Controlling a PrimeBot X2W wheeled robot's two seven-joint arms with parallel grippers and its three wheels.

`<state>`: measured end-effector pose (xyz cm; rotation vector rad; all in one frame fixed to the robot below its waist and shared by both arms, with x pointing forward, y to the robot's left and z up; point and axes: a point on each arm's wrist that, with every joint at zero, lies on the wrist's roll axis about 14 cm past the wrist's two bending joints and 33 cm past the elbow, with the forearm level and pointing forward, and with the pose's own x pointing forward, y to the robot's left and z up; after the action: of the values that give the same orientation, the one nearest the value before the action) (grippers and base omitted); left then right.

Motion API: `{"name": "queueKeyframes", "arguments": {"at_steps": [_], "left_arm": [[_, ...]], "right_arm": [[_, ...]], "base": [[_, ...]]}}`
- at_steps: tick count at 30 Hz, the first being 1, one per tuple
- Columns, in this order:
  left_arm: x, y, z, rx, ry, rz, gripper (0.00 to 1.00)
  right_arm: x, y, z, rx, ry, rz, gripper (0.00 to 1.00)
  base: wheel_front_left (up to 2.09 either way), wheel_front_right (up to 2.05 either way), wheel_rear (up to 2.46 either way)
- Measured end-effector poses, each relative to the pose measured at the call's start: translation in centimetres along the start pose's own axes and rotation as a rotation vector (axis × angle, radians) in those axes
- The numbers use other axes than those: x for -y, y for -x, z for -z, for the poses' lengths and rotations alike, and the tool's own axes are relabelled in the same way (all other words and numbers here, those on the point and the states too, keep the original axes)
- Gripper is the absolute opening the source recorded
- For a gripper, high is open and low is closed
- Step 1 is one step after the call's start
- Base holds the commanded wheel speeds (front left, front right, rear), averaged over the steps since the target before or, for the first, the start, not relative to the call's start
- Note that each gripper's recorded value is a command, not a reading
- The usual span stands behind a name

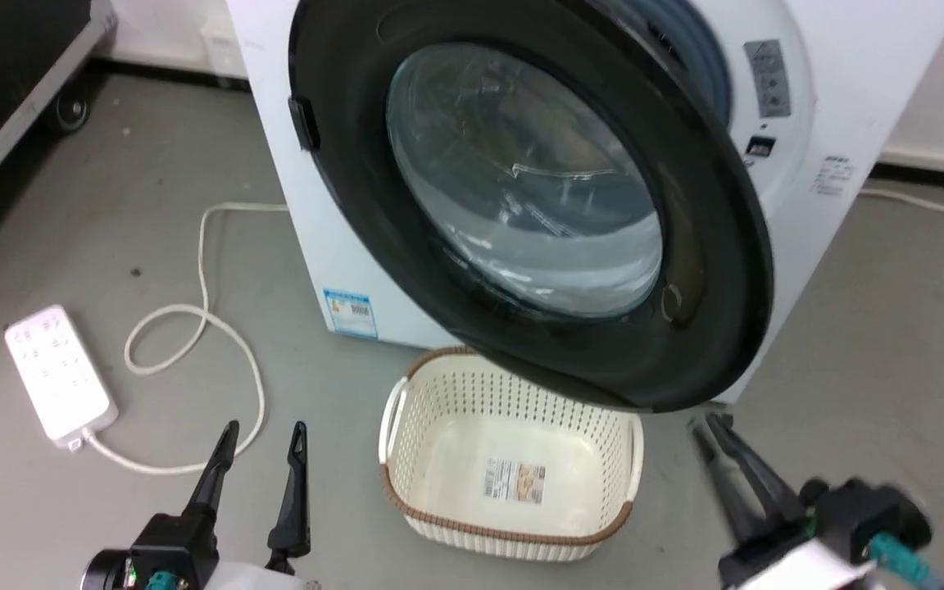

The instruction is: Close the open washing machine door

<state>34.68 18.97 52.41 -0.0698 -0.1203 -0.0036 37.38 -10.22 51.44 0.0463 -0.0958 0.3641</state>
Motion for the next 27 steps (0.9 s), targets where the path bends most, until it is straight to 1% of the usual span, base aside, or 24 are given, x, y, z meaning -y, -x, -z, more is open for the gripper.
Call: {"name": "queueKeyframes", "arguments": {"at_steps": [6, 7, 10, 14, 18, 22, 27], "left_arm": [[0.2, -1.6, 1.1, -0.024, 0.021, 0.006, 1.0], [0.3, -2.4, 1.9, -0.041, 0.017, 0.002, 1.0], [0.6, -3.3, 2.6, -0.054, 0.007, 0.007, 1.0], [0.5, -4.3, 3.3, -0.065, 0.003, -0.002, 1.0], [-0.1, -4.8, 4.1, -0.084, 0.003, -0.026, 1.0], [-0.6, -5.2, 4.7, -0.098, 0.009, -0.045, 1.0], [-0.9, -5.7, 5.1, -0.104, 0.01, -0.058, 1.0]], "right_arm": [[0.5, -3.9, -0.1, -0.004, 0.054, -0.098, 0.0], [1.3, -6.4, 0.1, -0.021, 0.06, -0.13, 0.0], [2.8, -8.6, 0.9, -0.06, 0.099, -0.159, 0.0], [4.7, -11.3, 2.0, -0.095, 0.088, -0.167, 0.0], [6.8, -14.1, 2.8, -0.12, 0.076, -0.144, 0.0], [9.9, -17.0, 3.1, -0.141, 0.095, -0.082, 0.0], [13.2, -20.2, 2.5, -0.135, 0.049, 0.018, 0.0]], "base": [[0.0, 0.0, 0.0], [0.0, 0.0, 0.0], [0.0, 0.0, 0.0], [0.0, 0.0, 0.0], [0.0, 0.0, 0.0], [0.0, 0.0, 0.0], [0.0, 0.0, 0.0]]}}
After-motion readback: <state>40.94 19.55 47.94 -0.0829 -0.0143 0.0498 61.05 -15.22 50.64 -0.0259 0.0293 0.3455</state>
